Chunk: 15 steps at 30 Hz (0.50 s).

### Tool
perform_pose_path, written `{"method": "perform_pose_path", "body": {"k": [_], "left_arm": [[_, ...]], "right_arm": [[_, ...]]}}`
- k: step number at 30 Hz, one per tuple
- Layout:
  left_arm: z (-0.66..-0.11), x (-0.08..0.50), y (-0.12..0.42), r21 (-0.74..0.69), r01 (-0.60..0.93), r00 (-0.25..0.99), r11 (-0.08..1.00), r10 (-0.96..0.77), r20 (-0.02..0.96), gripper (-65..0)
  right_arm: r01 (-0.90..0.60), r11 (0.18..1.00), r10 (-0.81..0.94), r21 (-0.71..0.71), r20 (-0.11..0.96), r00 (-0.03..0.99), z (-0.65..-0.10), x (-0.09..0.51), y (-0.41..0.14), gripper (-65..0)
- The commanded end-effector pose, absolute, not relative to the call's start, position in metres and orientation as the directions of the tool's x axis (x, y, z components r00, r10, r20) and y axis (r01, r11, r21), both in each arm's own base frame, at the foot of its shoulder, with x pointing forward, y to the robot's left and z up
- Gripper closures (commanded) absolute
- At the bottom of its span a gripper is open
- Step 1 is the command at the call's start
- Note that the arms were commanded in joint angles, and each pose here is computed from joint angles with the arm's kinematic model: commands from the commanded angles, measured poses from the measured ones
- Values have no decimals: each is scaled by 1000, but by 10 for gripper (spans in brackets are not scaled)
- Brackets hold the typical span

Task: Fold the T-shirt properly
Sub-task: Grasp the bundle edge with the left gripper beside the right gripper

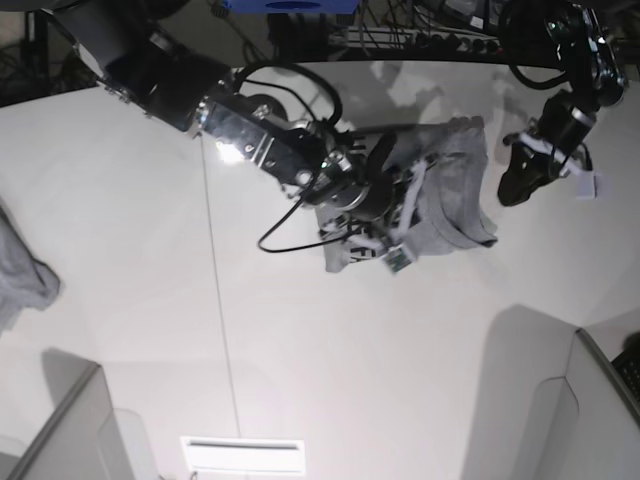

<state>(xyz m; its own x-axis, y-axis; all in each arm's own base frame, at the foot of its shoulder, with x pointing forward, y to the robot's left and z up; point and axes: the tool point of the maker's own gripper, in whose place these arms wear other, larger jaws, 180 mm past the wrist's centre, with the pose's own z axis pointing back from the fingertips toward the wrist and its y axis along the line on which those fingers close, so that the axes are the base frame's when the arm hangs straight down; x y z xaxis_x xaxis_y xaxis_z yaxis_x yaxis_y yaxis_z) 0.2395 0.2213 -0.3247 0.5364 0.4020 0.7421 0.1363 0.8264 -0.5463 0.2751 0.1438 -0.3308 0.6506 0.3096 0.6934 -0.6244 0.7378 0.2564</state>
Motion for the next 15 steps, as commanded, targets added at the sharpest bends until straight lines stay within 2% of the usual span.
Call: {"method": "perform_pose_path", "body": {"k": [1,3,7,9,13,15], "left_arm": [[-323,245,211,-563,173,534,808,403,743,-135],[-344,251,199,-576,174,582,799,388,715,-189],[-388,241,182,-559,156,691,814,314,651,-188],[-396,234,178,-548,159,714,822,288,638,-150],[-411,207,189,-541,95,742,836,303,598,-7],[-416,195,201,-532,54,749,845,318,582,0]], "right_arm": [[-626,730,266,274,730,629,-312,284,149,0],[-601,748,237,282,733,638,-311,289,136,0],[-573,767,199,291,740,642,-306,291,117,0],[-555,780,187,290,738,649,-308,294,108,0],[-527,798,168,293,731,661,-312,297,96,0],[-518,802,161,298,728,667,-313,297,94,0]]}}
